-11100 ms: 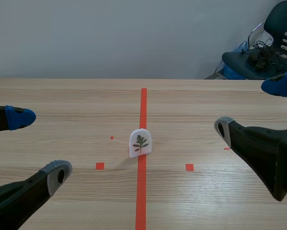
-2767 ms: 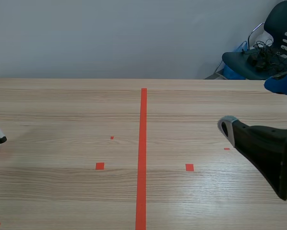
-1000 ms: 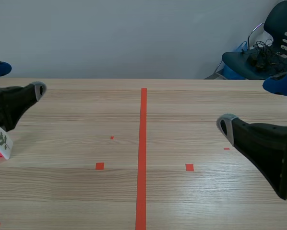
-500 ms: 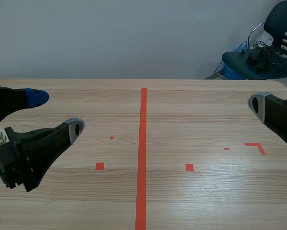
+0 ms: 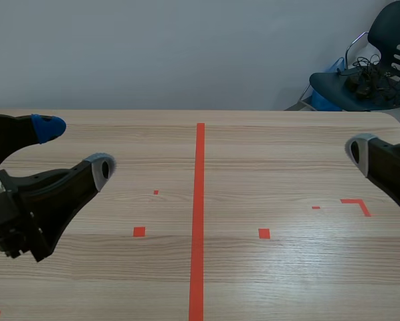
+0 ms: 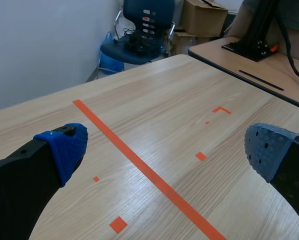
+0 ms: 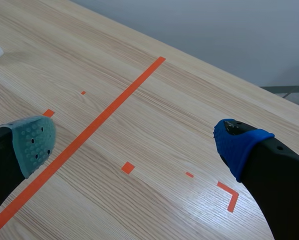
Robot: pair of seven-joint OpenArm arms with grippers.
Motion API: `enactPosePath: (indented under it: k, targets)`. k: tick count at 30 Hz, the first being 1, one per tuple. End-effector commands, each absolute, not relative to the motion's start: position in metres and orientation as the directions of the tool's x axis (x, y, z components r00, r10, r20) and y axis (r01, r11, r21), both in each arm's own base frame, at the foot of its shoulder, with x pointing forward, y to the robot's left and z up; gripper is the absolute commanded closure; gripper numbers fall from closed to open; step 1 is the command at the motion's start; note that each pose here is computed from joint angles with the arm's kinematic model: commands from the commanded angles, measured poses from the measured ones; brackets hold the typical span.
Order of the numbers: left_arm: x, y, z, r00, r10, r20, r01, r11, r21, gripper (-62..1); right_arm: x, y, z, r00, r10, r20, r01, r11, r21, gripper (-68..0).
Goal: Do the leaf sorting experiment
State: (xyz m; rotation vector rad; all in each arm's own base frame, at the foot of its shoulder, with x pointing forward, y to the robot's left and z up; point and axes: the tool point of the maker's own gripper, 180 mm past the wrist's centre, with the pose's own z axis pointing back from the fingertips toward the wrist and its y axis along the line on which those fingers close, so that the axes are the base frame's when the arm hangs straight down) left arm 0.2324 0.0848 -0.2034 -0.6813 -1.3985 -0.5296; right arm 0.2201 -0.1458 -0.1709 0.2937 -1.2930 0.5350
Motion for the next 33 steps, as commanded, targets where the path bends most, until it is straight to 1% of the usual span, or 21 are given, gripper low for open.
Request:
enactPosePath:
  k: [1, 4, 10, 17, 20, 25, 33]
  targets:
    - [0.226, 0.078, -0.197, 0.115, 0.09, 0.989, 0.727, 0.671, -0.145, -62.3, 0.22, -0.141, -0.163, 0.152, 0.2, 0.968, -0.538, 0.838, -0.089, -67.9]
    - [0.22, 0.073, -0.196, 0.125, 0.099, 0.987, 0.755, 0.636, -0.159, -62.3, 0.22, -0.141, -0.163, 0.152, 0.201, 0.968, -0.538, 0.838, -0.09, -67.9]
    - [0.22, 0.073, -0.196, 0.126, 0.1, 0.987, 0.753, 0.638, -0.161, -62.3, 0.22, -0.141, -0.163, 0.152, 0.201, 0.968, -0.538, 0.838, -0.09, -67.9]
    - [0.222, 0.071, -0.194, 0.123, 0.152, 0.981, 0.729, 0.657, -0.193, -62.3, 0.22, -0.141, -0.163, 0.152, 0.202, 0.968, -0.538, 0.838, -0.09, -67.9]
    - [0.222, 0.07, -0.198, 0.138, 0.136, 0.981, 0.727, 0.658, -0.194, -62.3, 0.22, -0.141, -0.163, 0.151, 0.207, 0.967, -0.538, 0.838, -0.095, -67.9]
    - [0.223, 0.073, -0.207, 0.17, 0.083, 0.982, 0.722, 0.668, -0.181, -62.3, 0.22, -0.141, -0.163, 0.151, 0.206, 0.967, -0.538, 0.838, -0.095, -67.9]
    - [0.223, 0.072, -0.206, 0.166, 0.081, 0.983, 0.729, 0.661, -0.178, -62.3, 0.221, -0.141, -0.163, 0.149, 0.206, 0.967, -0.538, 0.838, -0.096, -67.9]
